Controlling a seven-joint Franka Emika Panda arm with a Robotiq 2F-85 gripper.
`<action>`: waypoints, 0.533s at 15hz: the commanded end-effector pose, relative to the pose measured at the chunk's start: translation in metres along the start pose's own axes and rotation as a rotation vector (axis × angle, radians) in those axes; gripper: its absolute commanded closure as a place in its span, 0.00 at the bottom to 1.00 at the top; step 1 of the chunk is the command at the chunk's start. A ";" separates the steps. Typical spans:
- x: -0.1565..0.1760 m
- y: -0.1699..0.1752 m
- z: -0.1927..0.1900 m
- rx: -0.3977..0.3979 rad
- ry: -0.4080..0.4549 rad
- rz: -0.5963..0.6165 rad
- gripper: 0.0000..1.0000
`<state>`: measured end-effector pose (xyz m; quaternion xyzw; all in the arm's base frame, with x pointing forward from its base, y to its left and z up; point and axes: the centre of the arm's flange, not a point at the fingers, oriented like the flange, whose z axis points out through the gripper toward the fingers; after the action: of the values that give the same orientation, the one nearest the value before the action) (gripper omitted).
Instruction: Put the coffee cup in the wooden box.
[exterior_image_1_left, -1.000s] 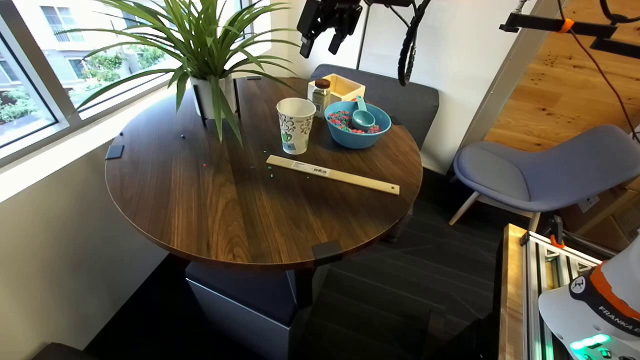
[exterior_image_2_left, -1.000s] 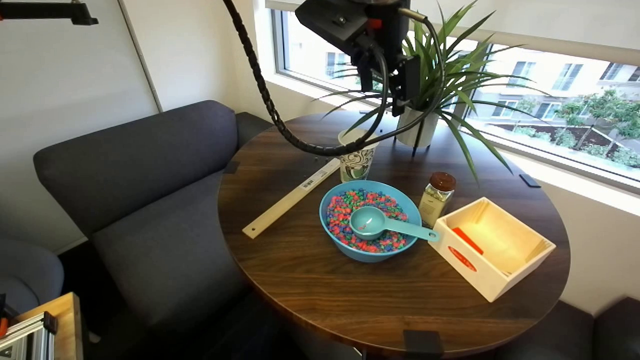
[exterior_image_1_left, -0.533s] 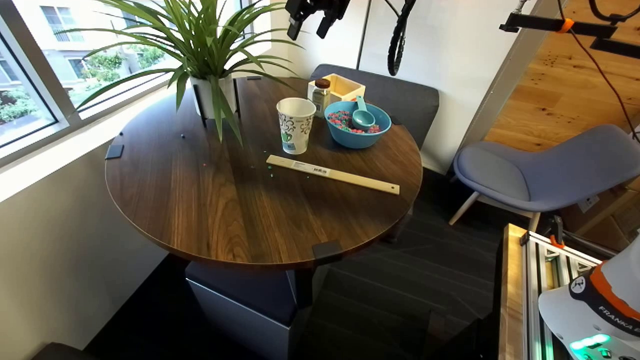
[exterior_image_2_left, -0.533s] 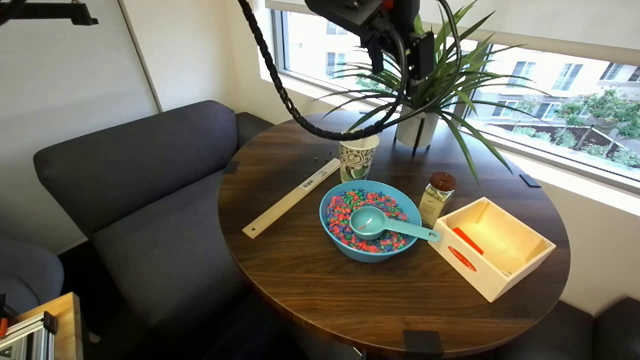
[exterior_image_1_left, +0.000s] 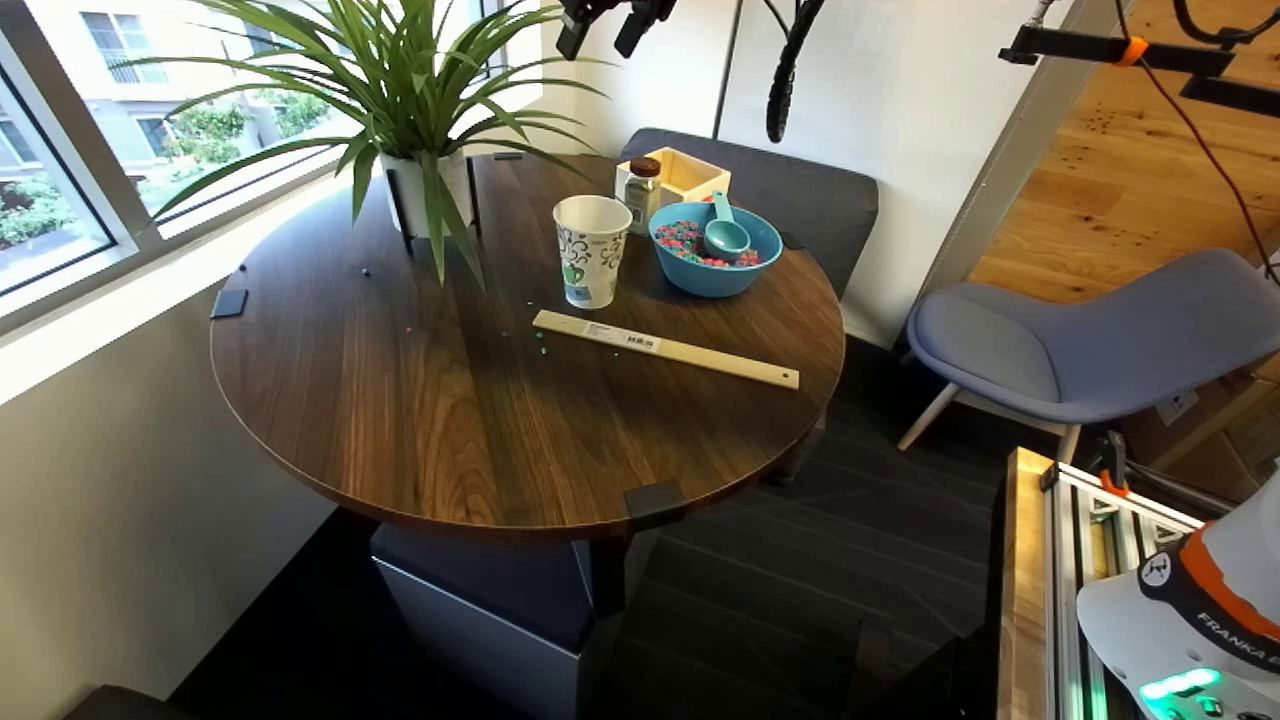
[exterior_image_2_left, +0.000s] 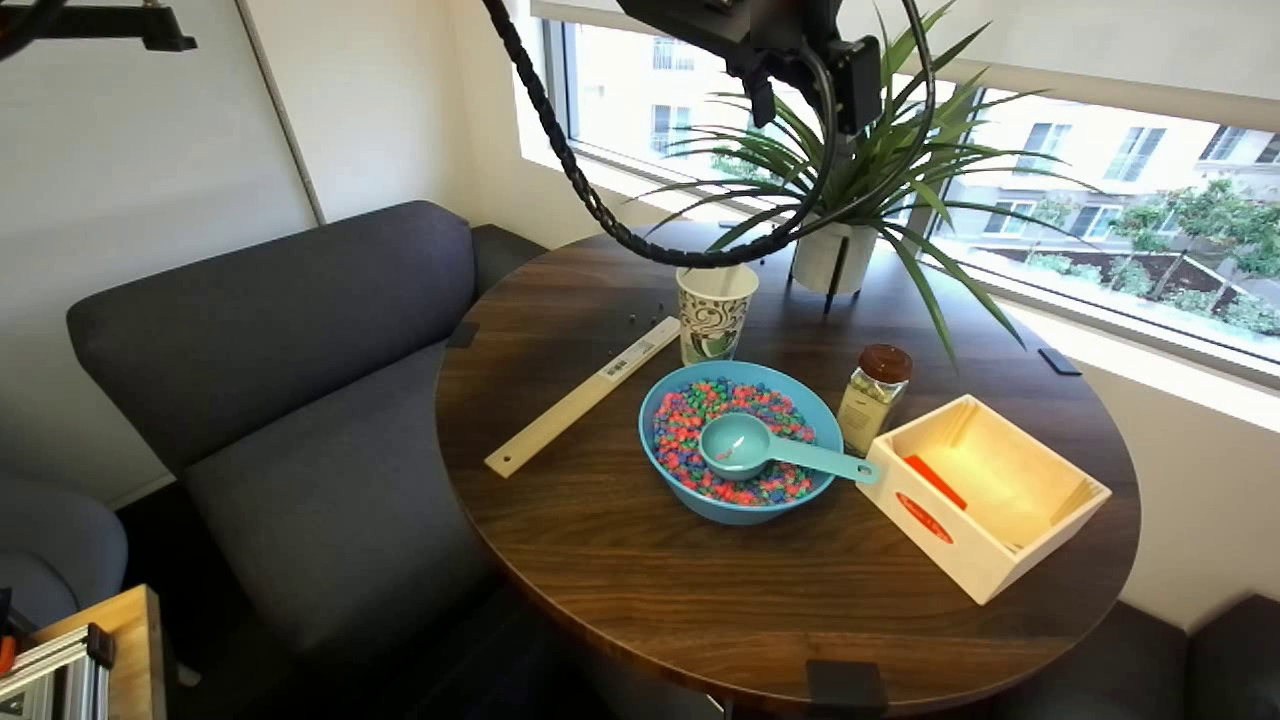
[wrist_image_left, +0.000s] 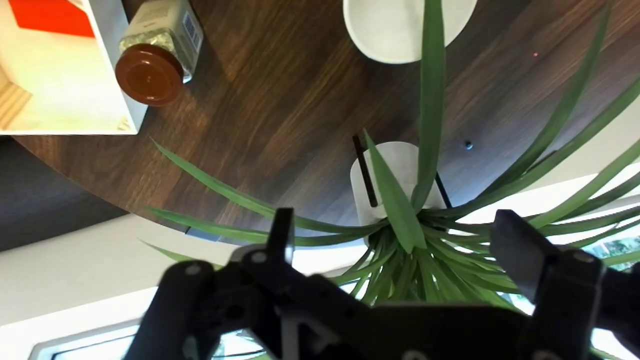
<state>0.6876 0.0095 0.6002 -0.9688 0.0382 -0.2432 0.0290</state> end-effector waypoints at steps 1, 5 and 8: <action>0.000 0.000 0.000 0.000 0.000 -0.001 0.00; 0.002 0.001 0.009 -0.057 -0.140 0.017 0.00; -0.005 0.005 0.023 -0.121 -0.299 0.014 0.00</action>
<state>0.6788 0.0026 0.5834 -0.9870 0.0499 -0.1526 -0.0017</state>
